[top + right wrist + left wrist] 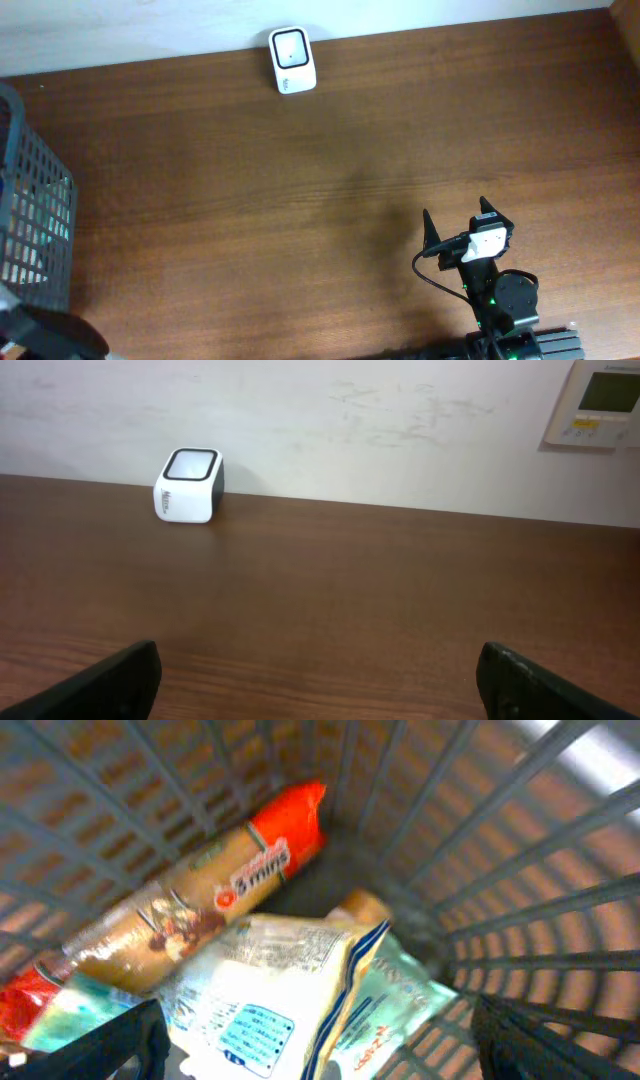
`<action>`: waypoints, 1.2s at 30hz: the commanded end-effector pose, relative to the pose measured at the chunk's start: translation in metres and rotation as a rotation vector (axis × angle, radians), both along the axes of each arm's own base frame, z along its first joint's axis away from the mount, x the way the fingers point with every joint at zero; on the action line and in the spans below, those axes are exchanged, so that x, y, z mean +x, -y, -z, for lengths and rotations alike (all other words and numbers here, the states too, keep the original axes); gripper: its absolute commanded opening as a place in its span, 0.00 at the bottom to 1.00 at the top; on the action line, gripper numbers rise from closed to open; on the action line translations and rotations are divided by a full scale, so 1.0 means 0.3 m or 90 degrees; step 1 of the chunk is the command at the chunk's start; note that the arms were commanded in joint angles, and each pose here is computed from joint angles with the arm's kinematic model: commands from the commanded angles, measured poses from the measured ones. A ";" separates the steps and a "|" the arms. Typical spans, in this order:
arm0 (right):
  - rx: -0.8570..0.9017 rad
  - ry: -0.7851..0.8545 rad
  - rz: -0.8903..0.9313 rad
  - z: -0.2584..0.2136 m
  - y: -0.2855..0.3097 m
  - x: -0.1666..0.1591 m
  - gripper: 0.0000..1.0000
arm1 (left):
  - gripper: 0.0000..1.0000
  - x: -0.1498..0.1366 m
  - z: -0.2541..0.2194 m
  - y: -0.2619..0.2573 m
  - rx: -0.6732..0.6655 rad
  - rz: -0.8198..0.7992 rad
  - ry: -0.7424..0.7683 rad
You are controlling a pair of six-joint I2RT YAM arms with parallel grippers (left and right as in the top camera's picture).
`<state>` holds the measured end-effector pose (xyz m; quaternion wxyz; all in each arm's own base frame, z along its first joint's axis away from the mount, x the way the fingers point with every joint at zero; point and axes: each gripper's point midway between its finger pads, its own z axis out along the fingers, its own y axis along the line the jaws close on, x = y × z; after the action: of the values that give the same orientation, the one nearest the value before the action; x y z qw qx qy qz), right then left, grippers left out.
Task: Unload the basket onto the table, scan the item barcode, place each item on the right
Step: 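Reach the left gripper into the basket and grasp the white snack bag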
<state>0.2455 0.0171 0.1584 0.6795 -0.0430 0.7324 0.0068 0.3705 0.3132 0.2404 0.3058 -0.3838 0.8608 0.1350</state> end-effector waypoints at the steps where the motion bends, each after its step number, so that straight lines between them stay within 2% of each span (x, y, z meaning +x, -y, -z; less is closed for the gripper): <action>1: 0.002 -0.003 -0.002 0.011 -0.004 0.000 0.99 | 0.97 -0.016 0.036 -0.026 0.001 -0.028 -0.018; 11: 0.002 -0.003 -0.002 0.011 -0.004 0.000 0.99 | 0.97 -0.015 0.181 -0.058 -0.025 -0.024 -0.082; 17: 0.002 -0.003 -0.002 0.011 -0.004 0.000 0.99 | 0.96 -0.022 0.347 -0.062 -0.069 -0.007 -0.151; 26: 0.002 -0.003 -0.002 0.011 -0.004 0.000 0.99 | 0.89 -0.058 0.511 -0.106 -0.111 -0.027 -0.199; 28: 0.002 -0.003 -0.002 0.011 -0.004 0.000 0.99 | 0.79 -0.052 0.513 -0.110 -0.108 -0.027 -0.196; 31: 0.002 -0.003 -0.002 0.011 -0.004 0.000 0.99 | 0.45 -0.048 0.510 -0.114 -0.105 -0.027 -0.192; 32: 0.002 -0.003 -0.002 0.011 -0.004 0.000 0.99 | 0.38 -0.047 0.510 -0.115 -0.105 -0.027 -0.191; 33: 0.002 -0.003 -0.002 0.011 -0.004 0.000 0.99 | 0.25 -0.047 0.510 -0.115 -0.105 -0.027 -0.191; 34: 0.002 -0.003 -0.002 0.011 -0.004 0.000 0.99 | 0.04 -0.047 0.510 -0.115 -0.105 -0.028 -0.191; 36: 0.002 -0.003 -0.002 0.011 -0.004 0.000 0.99 | 0.00 -0.046 0.509 -0.115 -0.104 -0.027 -0.190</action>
<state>0.2455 0.0171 0.1584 0.6795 -0.0431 0.7324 0.0067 0.3592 0.3452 0.0943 0.1462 -0.3984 0.8963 0.1283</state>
